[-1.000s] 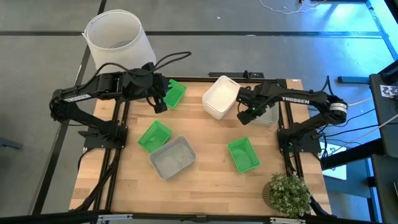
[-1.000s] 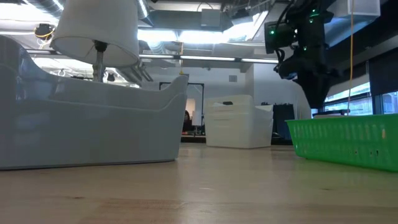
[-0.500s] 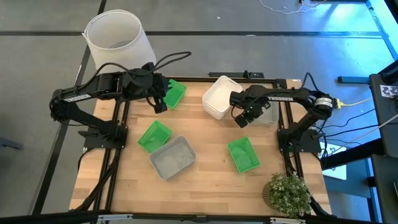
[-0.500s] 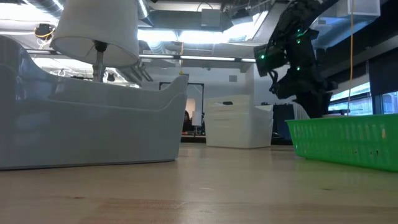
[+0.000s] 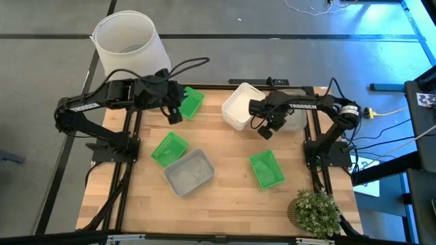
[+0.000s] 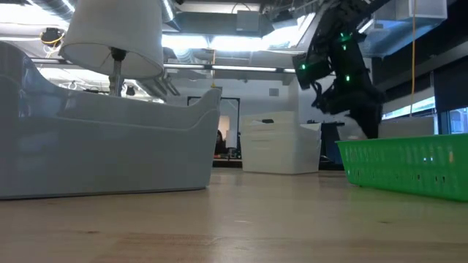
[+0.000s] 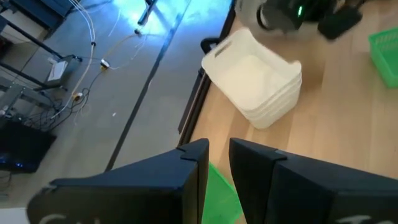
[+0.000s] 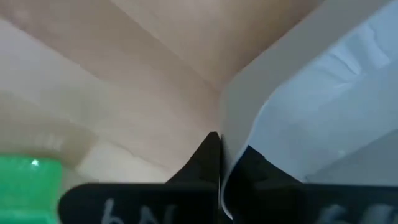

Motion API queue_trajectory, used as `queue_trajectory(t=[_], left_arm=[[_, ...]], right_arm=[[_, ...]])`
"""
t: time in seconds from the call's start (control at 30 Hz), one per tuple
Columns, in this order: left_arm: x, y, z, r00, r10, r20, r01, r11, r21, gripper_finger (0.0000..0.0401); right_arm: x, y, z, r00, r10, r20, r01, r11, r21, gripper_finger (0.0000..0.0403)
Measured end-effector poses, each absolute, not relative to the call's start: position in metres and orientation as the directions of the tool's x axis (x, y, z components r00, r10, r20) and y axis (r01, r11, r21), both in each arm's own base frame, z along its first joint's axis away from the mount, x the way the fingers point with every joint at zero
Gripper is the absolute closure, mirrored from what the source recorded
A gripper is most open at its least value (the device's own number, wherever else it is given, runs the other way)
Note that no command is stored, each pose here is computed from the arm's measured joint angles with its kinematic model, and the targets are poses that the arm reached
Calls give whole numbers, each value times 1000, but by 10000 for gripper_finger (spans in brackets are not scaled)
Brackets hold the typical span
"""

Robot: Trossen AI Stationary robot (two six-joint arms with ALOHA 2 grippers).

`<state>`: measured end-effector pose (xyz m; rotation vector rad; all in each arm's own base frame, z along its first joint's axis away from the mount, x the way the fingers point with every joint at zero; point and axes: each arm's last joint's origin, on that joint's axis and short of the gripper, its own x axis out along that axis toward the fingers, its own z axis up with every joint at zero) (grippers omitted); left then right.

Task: Stack baskets by color
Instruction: Stack the top gray bin on the gray bins

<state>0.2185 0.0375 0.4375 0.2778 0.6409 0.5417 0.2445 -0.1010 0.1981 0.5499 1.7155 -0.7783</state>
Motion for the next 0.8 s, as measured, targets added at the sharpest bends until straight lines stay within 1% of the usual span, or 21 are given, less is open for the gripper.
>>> queue_trajectory(t=[0.13,0.2,0.27,0.33,0.4,0.5,0.6,0.67,0.8], left_arm=[[216,37,434,649,555,-520,-374,828,418,344],[215,37,433,640,554,-533,-366,829,423,344],[215,37,432,632,554,-542,-361,829,427,344],[214,37,431,629,553,-547,-358,830,428,344],[213,37,431,625,553,-551,-355,830,430,344],[212,37,432,625,553,-552,-355,830,430,344],[207,36,434,630,552,-546,-357,830,428,344],[204,36,436,637,553,-538,-362,830,425,344],[201,34,436,654,513,-556,-296,850,435,344]], right_arm=[[250,-93,228,-331,-70,-941,624,732,-274,399],[255,-87,244,-333,-96,-938,575,767,-283,399],[262,-79,262,-304,-134,-943,505,817,-279,400],[270,-70,280,-248,-157,-956,418,873,-252,401],[279,-59,297,-174,-175,-969,298,929,-222,401],[288,-41,323,-52,-176,-983,103,978,-181,401],[294,-23,348,65,-182,-981,-63,981,-186,401],[295,-12,364,130,-160,-979,-166,969,-180,402],[295,8,384,223,-96,-970,-412,892,-183,402]])
